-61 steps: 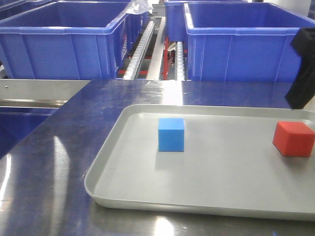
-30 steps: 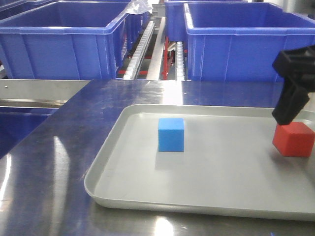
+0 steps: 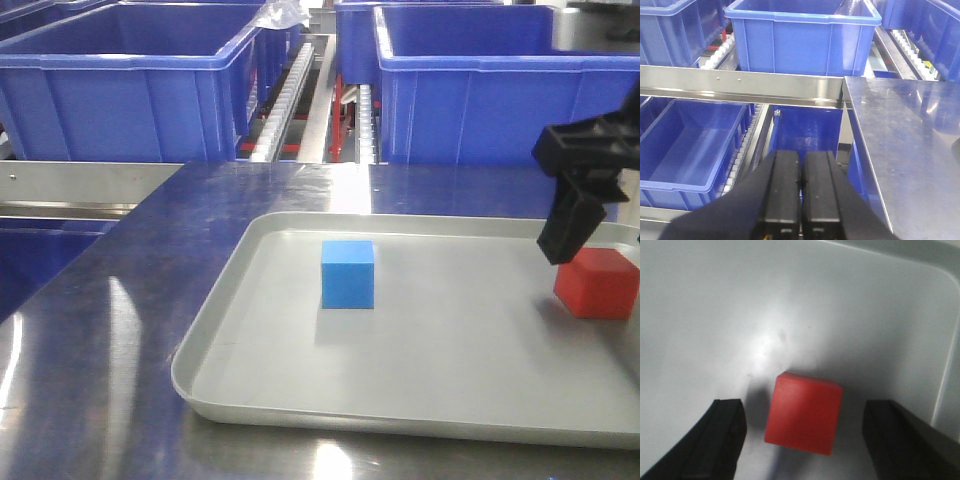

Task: Sort and place red and blue blocks on shelf
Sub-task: 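Lower the open right gripper around the red cube and close it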

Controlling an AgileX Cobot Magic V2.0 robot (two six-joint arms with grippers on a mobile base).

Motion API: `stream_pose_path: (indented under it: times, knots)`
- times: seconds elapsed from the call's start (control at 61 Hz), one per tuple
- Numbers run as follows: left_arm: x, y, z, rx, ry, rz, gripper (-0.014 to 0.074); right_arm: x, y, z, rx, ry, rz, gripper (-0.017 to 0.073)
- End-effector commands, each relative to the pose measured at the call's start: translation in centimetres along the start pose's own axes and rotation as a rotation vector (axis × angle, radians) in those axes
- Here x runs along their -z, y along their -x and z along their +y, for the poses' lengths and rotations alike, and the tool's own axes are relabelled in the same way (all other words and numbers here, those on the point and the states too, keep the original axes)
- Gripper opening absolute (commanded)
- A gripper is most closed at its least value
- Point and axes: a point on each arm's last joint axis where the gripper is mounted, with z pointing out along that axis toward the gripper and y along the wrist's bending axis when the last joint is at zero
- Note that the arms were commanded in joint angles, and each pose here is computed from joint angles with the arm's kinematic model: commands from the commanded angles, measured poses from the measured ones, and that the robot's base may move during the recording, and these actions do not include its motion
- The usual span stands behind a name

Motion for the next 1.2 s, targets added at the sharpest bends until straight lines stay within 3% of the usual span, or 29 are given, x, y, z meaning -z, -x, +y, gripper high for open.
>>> stream_pose_path:
  times: [0.0,1.18]
  knots:
    - [-0.12,-0.59,-0.02,0.009,-0.013,-0.056,0.0135,1.02,1.34,0.29,0.015,0.014,-0.095,0.0593]
    - [-0.12,-0.59,-0.02,0.009,-0.013,-0.056,0.0135,0.64,1.44,0.30,0.015,0.014,-0.096,0.0593]
